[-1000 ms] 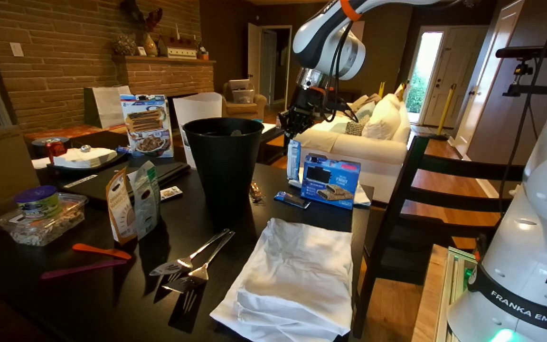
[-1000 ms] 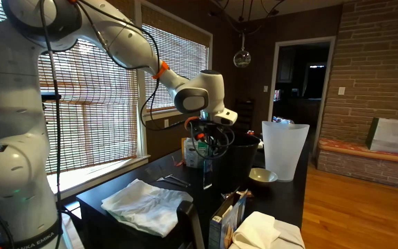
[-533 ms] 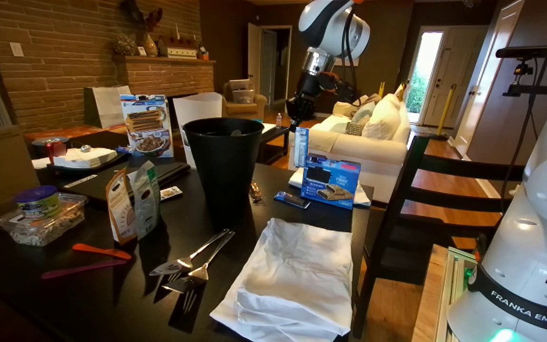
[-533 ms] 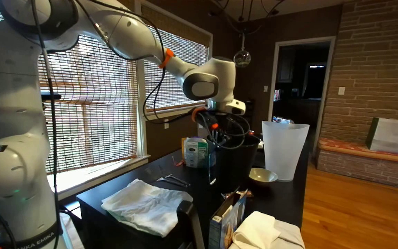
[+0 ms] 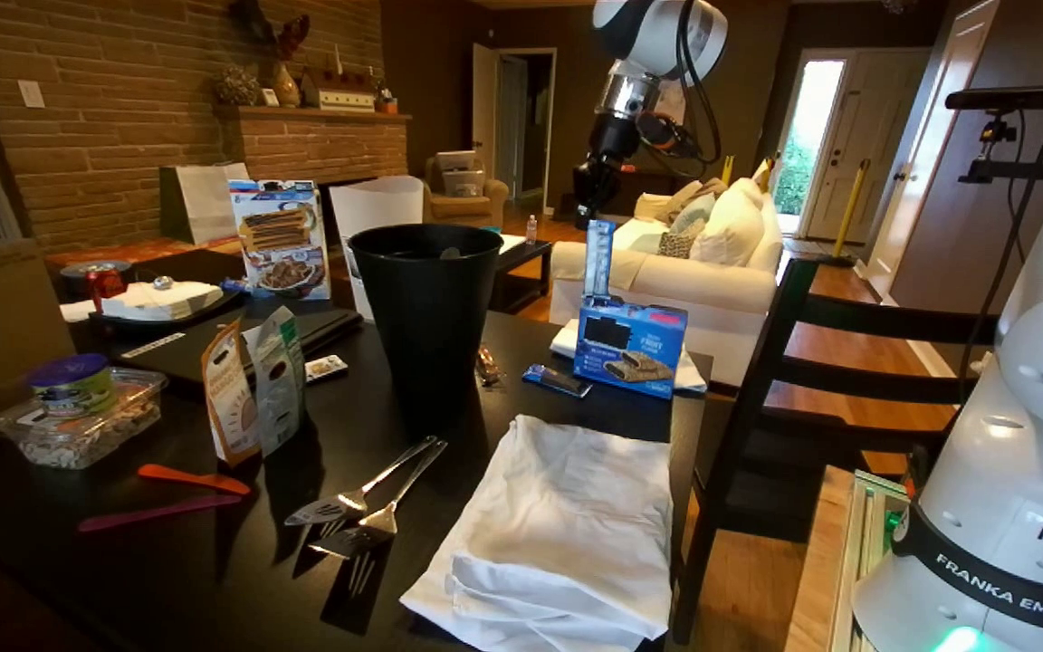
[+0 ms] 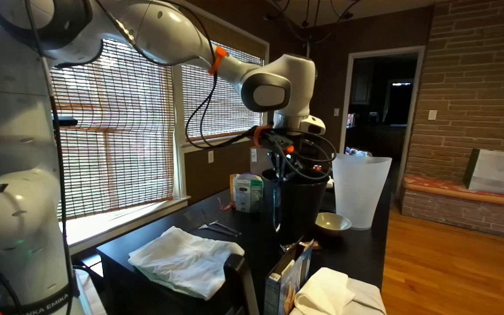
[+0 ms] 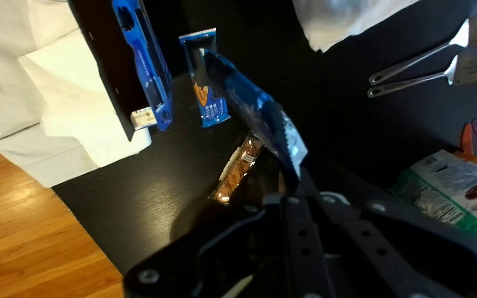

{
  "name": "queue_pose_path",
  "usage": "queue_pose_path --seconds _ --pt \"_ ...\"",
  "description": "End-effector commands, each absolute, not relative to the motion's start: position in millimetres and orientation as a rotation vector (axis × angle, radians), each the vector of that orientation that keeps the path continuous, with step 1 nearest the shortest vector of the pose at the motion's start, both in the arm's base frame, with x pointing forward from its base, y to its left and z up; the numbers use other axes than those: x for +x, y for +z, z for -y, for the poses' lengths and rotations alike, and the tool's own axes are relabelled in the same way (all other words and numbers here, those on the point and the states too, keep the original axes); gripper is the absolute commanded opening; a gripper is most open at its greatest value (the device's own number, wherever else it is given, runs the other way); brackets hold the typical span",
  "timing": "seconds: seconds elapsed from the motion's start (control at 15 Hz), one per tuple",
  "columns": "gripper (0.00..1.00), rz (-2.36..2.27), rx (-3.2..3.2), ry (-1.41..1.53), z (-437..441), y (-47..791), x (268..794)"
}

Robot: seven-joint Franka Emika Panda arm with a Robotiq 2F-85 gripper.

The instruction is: Put the left packet in the blue box

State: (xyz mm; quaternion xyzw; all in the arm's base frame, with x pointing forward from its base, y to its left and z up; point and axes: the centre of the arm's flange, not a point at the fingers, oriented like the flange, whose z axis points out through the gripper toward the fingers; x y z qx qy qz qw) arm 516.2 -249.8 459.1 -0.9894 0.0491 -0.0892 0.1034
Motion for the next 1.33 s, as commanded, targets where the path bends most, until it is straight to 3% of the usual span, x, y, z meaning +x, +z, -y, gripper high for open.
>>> queue_pose_path --seconds 0.0,1.27 --pt "0.00 -0.152 -2.933 -0.258 274 465 518" --pt "0.00 -0.351 -2.929 -0.244 329 445 506"
